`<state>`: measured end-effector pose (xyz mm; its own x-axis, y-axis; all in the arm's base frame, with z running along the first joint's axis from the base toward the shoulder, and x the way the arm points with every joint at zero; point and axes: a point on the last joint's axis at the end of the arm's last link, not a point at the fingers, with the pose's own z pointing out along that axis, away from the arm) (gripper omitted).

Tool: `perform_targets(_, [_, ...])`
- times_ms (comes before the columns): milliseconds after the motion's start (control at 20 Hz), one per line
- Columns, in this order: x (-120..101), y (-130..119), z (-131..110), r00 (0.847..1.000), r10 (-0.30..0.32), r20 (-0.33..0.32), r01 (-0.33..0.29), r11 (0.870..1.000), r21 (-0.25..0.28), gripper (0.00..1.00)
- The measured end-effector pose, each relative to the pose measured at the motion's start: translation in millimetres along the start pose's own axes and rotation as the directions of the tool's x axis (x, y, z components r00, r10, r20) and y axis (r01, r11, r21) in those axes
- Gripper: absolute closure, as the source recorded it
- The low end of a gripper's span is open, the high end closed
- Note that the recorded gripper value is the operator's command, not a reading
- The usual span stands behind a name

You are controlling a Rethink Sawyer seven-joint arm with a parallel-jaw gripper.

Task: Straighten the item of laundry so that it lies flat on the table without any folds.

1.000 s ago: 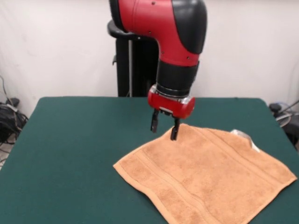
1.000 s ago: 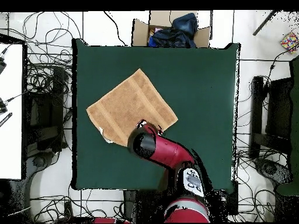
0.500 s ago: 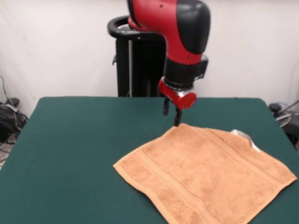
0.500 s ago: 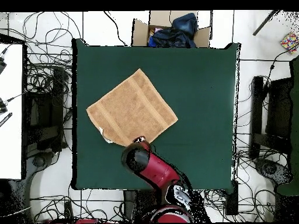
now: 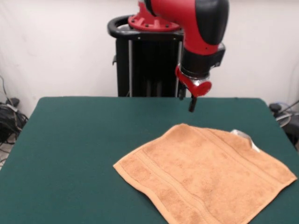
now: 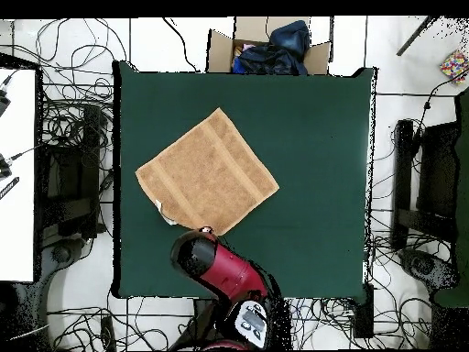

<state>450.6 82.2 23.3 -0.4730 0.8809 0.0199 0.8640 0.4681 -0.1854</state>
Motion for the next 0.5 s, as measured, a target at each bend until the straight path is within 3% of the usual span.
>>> perform_targets(200, [-13,4,0,0.999,0.024,0.04,-0.023,0.999,-0.033,0.0])
perform_targets(500, [-43,15,7,0.983,0.067,0.171,-0.047,0.991,-0.122,0.0])
